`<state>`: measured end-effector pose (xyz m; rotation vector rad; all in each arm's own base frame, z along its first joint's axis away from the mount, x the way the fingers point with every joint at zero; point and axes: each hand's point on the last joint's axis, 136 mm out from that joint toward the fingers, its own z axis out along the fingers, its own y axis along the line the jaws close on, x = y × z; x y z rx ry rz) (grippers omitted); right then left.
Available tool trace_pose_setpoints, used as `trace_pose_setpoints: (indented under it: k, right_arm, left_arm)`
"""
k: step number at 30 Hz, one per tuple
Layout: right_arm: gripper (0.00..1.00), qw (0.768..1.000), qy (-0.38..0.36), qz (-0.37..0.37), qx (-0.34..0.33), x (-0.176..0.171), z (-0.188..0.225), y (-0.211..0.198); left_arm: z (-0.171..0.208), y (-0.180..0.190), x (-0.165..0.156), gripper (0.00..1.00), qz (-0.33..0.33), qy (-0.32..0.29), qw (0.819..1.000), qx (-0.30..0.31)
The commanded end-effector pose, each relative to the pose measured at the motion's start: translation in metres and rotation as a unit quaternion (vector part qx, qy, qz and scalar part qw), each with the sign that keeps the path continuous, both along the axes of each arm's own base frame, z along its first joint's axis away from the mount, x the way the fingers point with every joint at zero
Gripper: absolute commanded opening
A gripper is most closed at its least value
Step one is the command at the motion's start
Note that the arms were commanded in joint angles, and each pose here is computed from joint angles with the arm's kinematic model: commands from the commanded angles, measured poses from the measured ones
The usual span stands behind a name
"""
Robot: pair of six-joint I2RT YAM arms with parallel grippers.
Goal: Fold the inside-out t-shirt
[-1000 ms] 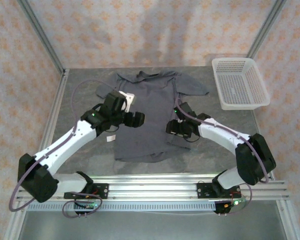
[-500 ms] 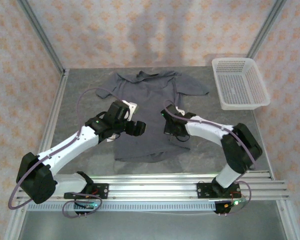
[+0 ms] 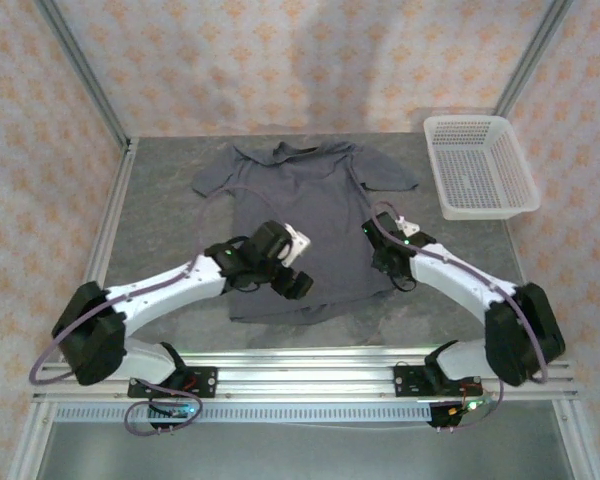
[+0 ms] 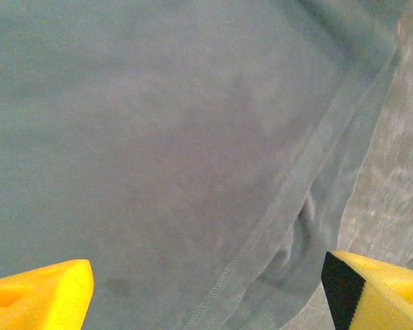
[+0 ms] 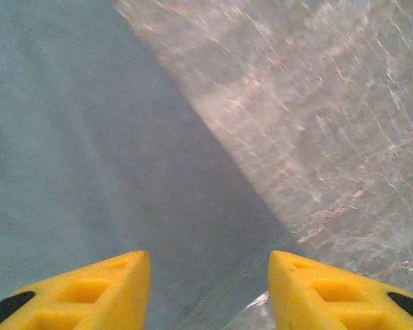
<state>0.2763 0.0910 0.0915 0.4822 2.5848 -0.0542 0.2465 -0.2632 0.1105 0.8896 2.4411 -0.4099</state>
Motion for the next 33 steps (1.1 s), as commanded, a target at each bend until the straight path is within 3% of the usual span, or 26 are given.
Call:
trace_pose_setpoints:
  k: [1,6,10,19,24,28,33]
  right_arm:
    - [0.49,0.994,-0.078,0.020,0.070,0.000,0.045,0.019]
    - [0.49,0.992,-0.099,0.005,0.080,-0.006,0.056,0.012]
    - [0.49,0.991,-0.100,0.012,0.086,-0.006,0.058,0.015]
    - [0.49,0.991,-0.093,0.025,0.091,-0.008,0.057,0.018]
    - [0.49,0.991,-0.092,0.028,0.098,-0.007,0.055,0.022]
    - [0.49,0.990,-0.090,0.029,0.100,-0.007,0.054,0.023]
    - [0.49,0.990,-0.075,0.042,0.115,-0.011,0.047,0.030]
  left_arm:
    - [-0.016,-0.010,-0.009,0.88,-0.078,-0.031,0.993,0.078]
    - [-0.059,-0.020,-0.024,0.86,-0.152,-0.007,0.969,0.193]
    - [-0.078,-0.019,-0.008,0.82,-0.124,-0.033,0.958,0.257]
    - [-0.079,-0.017,0.005,0.56,-0.090,-0.064,0.959,0.262]
    - [-0.072,-0.016,-0.003,0.56,-0.100,-0.054,0.961,0.253]
    - [-0.059,-0.023,-0.008,0.67,-0.104,-0.055,0.970,0.211]
    - [-0.063,-0.030,-0.007,0.59,-0.102,-0.053,0.974,0.198]
